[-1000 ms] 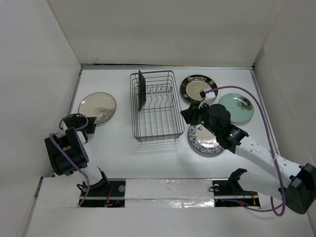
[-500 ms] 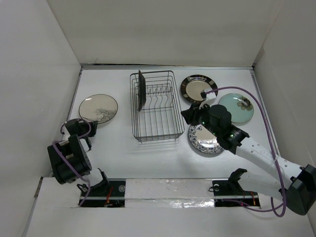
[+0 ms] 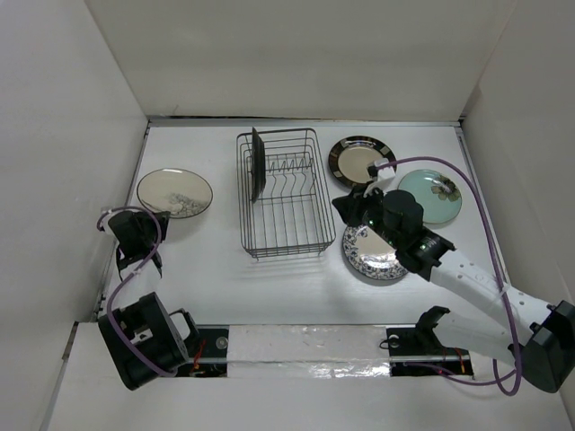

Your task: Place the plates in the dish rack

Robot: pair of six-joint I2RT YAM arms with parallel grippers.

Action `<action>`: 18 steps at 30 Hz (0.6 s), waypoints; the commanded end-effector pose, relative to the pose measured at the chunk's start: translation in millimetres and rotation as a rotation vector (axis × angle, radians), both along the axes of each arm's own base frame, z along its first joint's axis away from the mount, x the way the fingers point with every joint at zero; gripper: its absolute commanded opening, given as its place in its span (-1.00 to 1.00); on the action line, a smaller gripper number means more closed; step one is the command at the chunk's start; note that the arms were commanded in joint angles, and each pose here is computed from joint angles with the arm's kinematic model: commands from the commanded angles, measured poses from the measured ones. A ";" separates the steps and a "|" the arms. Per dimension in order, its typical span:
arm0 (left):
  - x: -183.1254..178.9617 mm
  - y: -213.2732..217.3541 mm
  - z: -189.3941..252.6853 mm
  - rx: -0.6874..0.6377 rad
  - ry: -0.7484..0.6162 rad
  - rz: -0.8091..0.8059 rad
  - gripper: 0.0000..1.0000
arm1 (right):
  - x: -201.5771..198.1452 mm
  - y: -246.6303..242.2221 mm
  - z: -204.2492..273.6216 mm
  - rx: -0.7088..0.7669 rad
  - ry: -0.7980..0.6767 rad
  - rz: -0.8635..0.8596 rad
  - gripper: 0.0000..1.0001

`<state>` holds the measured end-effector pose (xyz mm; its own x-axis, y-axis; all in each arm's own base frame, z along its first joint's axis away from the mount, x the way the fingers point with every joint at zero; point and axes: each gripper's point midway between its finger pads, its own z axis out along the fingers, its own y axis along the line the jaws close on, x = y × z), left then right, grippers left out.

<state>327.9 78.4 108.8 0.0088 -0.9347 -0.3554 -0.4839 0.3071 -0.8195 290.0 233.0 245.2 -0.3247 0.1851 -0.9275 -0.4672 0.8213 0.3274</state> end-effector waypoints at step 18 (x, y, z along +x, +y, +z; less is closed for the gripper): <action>3.6 -86.0 257.0 0.143 -0.724 -0.367 -1.00 | 21.3 96.2 114.7 0.234 -0.139 0.282 0.65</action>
<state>344.5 20.0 263.8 -0.0542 -0.9106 -0.4097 -0.0315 0.4116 -0.9108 312.8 312.8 309.6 -0.3391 0.2502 -0.9069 -0.6407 0.6444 0.4174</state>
